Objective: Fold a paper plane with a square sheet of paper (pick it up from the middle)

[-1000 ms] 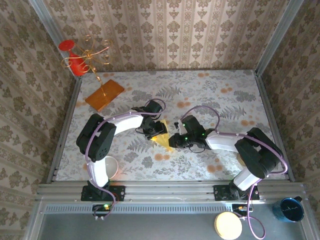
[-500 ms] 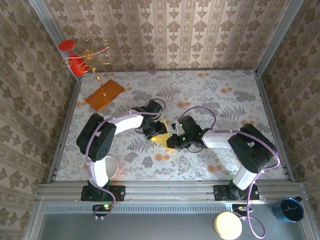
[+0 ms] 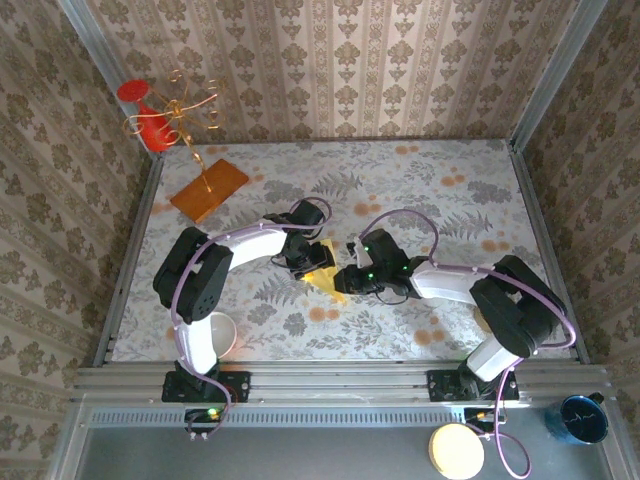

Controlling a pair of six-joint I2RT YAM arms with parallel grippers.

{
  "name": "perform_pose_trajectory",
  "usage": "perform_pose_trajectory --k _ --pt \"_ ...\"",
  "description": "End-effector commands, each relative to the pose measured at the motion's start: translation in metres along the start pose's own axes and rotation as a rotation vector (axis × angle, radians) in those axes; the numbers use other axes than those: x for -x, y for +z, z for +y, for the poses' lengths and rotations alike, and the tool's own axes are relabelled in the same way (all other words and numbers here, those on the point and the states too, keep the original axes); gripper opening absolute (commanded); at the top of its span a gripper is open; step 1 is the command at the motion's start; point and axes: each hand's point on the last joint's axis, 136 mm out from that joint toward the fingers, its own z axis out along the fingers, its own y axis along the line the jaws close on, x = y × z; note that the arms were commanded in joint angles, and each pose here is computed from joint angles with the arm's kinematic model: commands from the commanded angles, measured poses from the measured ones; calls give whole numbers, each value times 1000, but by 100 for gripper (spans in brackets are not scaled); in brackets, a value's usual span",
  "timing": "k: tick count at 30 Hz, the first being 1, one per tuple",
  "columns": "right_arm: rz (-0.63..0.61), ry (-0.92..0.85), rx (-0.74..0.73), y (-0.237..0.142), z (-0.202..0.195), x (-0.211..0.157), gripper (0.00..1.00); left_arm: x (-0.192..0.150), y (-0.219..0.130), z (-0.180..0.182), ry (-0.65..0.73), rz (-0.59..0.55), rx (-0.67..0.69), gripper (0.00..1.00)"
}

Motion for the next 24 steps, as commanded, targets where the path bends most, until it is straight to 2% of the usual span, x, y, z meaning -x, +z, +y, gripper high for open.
perform_pose_trajectory --k 1,20,24 --pt "29 19 -71 2 -17 -12 25 -35 32 67 -37 134 239 57" --pt "100 31 -87 16 -25 -26 22 -35 32 66 -42 135 235 57" --pt "106 32 -87 16 -25 -27 18 -35 32 66 -41 136 236 56"
